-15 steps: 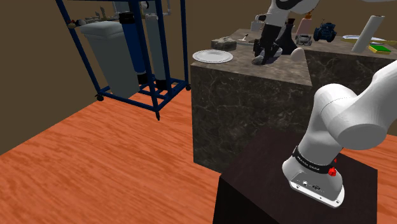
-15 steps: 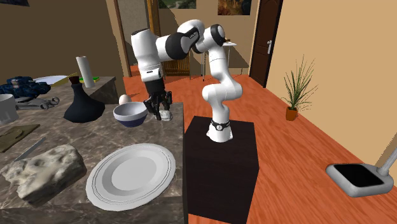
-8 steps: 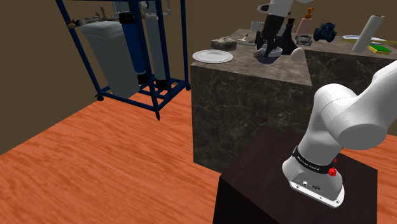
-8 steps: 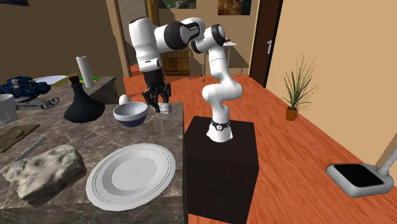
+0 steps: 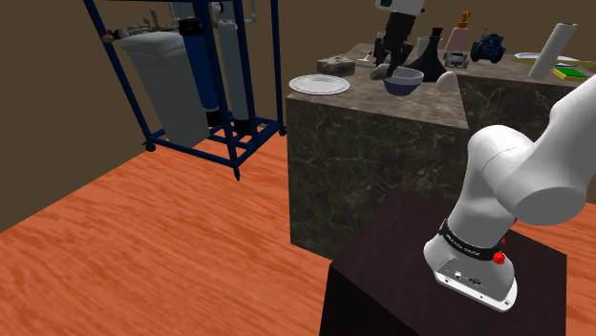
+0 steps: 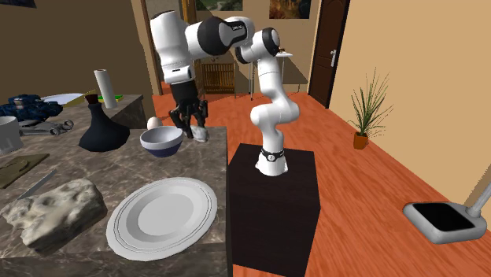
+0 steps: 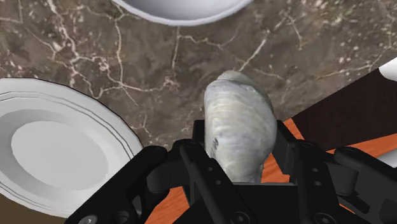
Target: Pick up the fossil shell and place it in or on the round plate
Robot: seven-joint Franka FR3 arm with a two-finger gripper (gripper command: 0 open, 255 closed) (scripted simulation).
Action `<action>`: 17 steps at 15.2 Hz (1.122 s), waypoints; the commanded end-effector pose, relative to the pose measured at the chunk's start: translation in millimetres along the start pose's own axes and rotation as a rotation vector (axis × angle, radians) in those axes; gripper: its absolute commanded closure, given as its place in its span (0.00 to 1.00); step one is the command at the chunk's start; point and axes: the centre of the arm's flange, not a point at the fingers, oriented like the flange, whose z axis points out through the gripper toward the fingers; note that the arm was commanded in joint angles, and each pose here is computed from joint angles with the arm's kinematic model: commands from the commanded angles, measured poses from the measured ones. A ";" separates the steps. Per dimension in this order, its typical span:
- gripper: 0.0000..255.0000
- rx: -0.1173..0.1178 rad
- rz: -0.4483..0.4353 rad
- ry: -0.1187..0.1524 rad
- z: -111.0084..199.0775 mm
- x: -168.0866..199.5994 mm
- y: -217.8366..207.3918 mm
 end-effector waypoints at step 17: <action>1.00 -0.002 -0.001 -0.001 18.0 109.0 211.5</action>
